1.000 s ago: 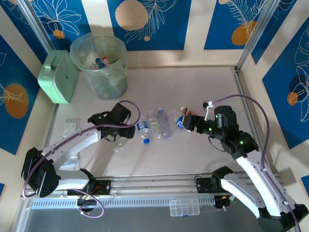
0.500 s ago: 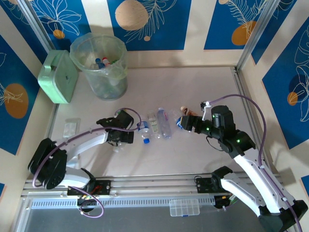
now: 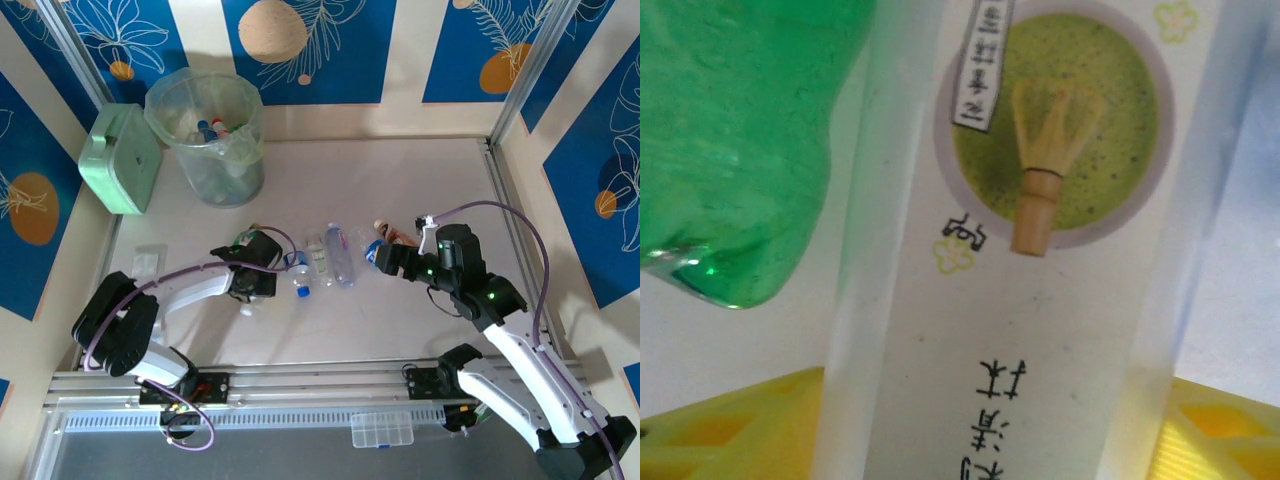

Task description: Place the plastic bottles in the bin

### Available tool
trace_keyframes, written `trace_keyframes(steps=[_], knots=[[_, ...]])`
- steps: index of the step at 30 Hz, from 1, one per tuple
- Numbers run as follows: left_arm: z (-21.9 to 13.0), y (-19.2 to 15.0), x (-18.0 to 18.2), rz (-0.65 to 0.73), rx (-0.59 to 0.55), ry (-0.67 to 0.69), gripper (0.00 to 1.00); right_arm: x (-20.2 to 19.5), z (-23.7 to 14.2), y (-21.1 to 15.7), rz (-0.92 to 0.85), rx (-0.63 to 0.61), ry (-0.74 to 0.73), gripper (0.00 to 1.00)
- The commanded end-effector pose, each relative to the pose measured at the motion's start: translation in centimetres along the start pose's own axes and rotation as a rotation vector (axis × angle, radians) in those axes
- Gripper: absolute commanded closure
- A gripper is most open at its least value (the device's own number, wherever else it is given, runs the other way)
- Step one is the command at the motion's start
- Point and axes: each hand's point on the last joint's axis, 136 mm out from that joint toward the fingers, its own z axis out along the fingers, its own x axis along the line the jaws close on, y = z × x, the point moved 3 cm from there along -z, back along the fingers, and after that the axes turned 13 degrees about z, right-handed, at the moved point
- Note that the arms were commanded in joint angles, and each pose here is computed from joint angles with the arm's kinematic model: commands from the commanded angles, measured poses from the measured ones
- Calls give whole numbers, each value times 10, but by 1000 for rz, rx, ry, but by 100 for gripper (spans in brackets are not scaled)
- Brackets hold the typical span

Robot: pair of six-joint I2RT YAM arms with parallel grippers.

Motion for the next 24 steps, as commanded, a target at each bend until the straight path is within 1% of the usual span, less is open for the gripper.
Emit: trace_keyframes(steps=[1, 7, 15, 20, 23, 24], knots=[[5, -2, 1, -13, 8, 9, 37, 2, 0, 2, 5, -20, 18, 25], [-5, -6, -6, -24, 18, -59, 42, 3, -3, 4, 2, -34, 16, 25], [-45, 2, -9, -29, -52, -144, 46, 7, -3, 6, 9, -38, 34, 25], [-80, 14, -11, -27, -168, -229, 49, 13, -4, 7, 3, -31, 57, 25], [-106, 23, -20, 23, -273, -336, 51, 21, -4, 6, -6, -7, 99, 24], [-115, 27, -26, 56, -314, -390, 52, 24, -3, 5, -5, 5, 109, 24]])
